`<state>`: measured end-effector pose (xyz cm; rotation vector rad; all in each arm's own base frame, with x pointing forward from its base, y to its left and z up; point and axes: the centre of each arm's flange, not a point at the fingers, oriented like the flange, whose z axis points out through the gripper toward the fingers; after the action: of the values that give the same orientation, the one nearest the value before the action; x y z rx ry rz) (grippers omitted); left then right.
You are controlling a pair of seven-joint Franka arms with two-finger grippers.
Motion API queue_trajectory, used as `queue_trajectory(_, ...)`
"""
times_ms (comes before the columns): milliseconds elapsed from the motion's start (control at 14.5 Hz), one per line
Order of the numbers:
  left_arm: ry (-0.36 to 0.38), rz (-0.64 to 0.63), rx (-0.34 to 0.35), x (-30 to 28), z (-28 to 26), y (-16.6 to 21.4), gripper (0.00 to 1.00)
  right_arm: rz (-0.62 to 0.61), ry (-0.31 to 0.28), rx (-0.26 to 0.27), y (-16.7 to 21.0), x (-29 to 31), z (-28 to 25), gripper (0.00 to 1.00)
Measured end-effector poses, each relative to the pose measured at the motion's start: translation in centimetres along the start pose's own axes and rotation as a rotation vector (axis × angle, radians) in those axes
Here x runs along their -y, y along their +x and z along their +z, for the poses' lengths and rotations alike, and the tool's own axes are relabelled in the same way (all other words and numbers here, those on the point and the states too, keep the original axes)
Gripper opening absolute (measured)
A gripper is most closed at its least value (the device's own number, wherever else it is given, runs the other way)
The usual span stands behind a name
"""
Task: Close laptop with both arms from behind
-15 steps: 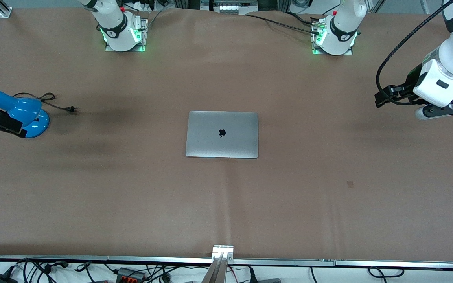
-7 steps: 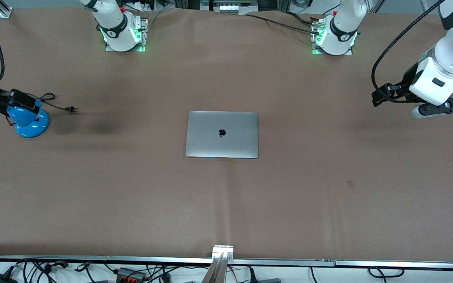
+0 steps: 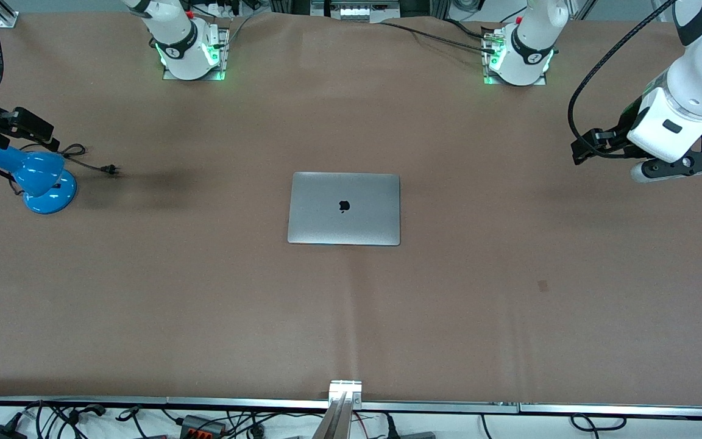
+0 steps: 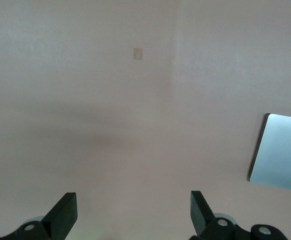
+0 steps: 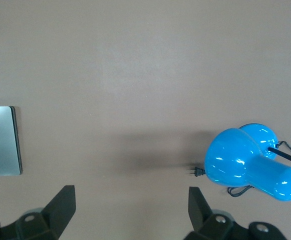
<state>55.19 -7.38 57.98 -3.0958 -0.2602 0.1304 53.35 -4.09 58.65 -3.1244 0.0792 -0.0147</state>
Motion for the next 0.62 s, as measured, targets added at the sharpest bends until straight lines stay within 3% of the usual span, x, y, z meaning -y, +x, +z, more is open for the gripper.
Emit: queue_trajectory(619,0.0,0.001,0.0,-0.04,-0.01,-0.01,1.0,-0.01,-0.001,0.0,0.01,0.56,0.08,1.0)
